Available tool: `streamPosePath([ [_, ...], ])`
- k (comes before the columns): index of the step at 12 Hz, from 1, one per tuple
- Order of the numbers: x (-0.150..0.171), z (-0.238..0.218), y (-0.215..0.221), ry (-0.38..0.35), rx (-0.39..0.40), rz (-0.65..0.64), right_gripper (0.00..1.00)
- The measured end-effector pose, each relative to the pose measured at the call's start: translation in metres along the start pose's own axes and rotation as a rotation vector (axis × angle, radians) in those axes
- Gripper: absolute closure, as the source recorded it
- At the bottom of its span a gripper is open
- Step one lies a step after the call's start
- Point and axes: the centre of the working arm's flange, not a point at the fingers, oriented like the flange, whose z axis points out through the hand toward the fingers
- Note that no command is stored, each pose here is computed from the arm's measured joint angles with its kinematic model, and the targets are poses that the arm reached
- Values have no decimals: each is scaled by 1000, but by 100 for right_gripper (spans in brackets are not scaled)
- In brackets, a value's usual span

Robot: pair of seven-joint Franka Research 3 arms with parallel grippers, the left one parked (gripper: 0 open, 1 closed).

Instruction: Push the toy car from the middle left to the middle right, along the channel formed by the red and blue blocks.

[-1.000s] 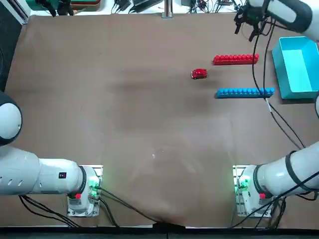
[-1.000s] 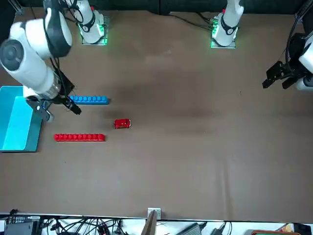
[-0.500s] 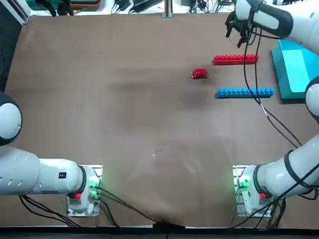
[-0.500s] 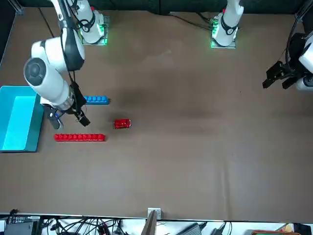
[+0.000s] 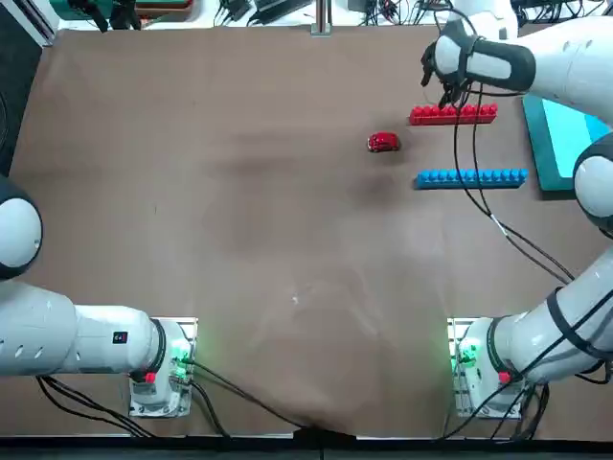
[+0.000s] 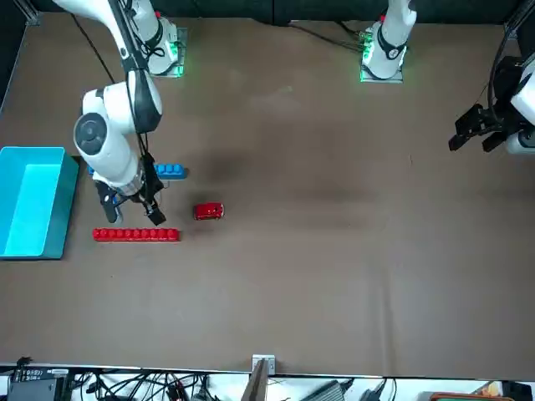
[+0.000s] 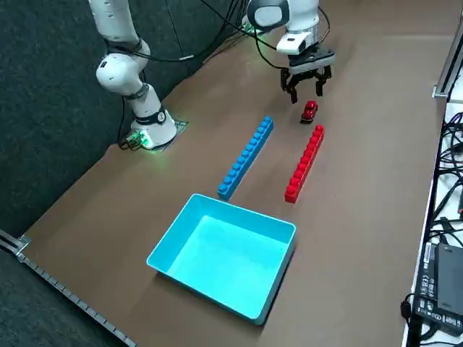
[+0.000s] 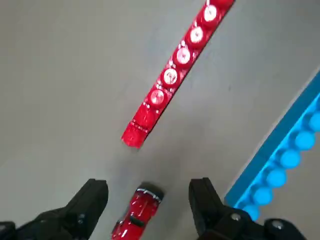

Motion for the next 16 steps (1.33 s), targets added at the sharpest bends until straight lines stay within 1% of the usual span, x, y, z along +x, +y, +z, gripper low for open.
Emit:
streamPosePath([
  [4, -40, 24, -15, -3, 12, 111, 3],
  [6, -59, 40, -21, -7, 1, 169, 6],
  [8, -73, 56, -25, -9, -14, 239, 6],
  [13, -83, 81, -30, -8, -44, 363, 14],
  [14, -85, 85, -31, -7, -49, 384, 18],
  [15, -88, 87, -31, -7, -52, 404, 18],
  [16, -91, 89, -33, -5, -53, 422, 22],
])
